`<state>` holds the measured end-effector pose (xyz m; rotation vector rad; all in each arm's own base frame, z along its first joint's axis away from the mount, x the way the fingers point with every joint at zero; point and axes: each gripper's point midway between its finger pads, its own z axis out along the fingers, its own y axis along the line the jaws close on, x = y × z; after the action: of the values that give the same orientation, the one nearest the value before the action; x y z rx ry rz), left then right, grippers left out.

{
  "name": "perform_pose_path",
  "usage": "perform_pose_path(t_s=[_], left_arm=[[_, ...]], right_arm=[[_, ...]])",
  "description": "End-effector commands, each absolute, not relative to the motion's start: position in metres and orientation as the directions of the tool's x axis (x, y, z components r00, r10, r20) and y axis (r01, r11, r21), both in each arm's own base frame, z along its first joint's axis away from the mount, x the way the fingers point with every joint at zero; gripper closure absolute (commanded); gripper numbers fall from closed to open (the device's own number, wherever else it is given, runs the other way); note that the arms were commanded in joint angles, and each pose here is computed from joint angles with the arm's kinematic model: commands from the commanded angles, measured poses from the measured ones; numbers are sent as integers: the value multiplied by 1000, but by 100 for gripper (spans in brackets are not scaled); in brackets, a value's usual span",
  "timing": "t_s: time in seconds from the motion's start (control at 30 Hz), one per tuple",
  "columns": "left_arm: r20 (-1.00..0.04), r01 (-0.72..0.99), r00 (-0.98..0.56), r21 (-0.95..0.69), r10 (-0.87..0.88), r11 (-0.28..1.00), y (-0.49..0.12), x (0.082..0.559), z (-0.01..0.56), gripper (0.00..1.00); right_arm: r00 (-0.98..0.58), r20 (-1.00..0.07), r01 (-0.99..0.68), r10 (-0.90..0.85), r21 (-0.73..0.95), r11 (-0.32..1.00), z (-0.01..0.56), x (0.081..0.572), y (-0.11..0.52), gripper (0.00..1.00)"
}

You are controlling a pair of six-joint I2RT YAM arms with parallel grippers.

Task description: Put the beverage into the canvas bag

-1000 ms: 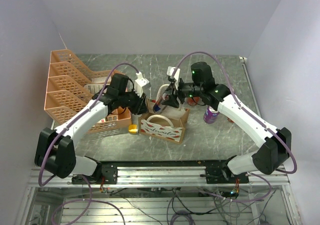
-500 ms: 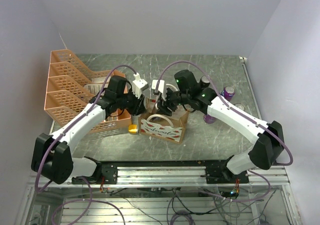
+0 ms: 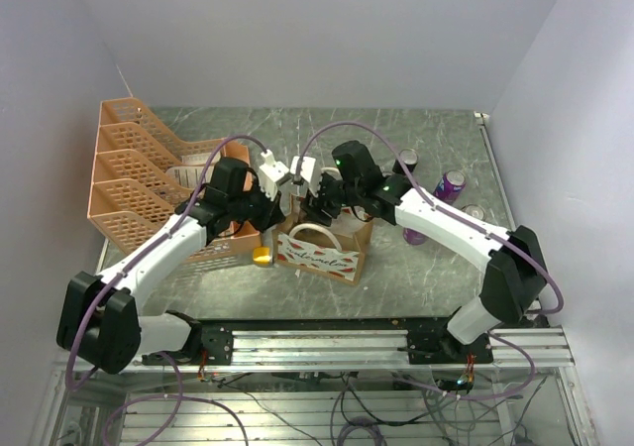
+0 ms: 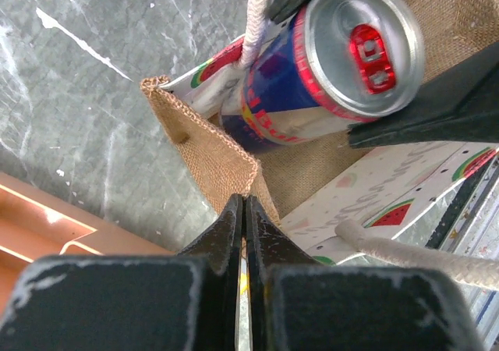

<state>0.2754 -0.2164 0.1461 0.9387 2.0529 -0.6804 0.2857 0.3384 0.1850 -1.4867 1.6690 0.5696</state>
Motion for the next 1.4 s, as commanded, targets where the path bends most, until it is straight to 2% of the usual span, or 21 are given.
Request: perform_pose_path(t_s=[0.0, 0.4, 0.57, 0.93, 1.1, 1.23, 1.37], left_arm=[[-817, 793, -419, -116, 397, 598, -213, 275, 140, 93], [-854, 794, -383, -109, 352, 598, -205, 272, 142, 93], [-856, 793, -387, -118, 343, 598, -204, 272, 141, 86], [-850, 799, -395, -130, 349, 587, -205, 270, 136, 79], [-851, 798, -393, -125, 350, 590, -204, 269, 135, 74], [-856, 794, -390, -125, 341, 595, -203, 269, 136, 67], [-857, 792, -388, -123, 338, 597, -203, 269, 137, 65]], right_arm=[[58, -843, -944, -536, -220, 244, 193, 304, 355, 100], [16, -860, -941, -511, -186, 283, 169, 310, 362, 100], [-3, -855, -933, -518, -184, 308, 157, 313, 359, 100], [-35, -836, -932, -548, -171, 320, 135, 318, 360, 99], [-48, -829, -930, -557, -166, 327, 129, 320, 360, 91], [-52, -835, -934, -548, -154, 322, 131, 319, 362, 79], [-53, -834, -938, -549, -148, 314, 132, 318, 365, 70]])
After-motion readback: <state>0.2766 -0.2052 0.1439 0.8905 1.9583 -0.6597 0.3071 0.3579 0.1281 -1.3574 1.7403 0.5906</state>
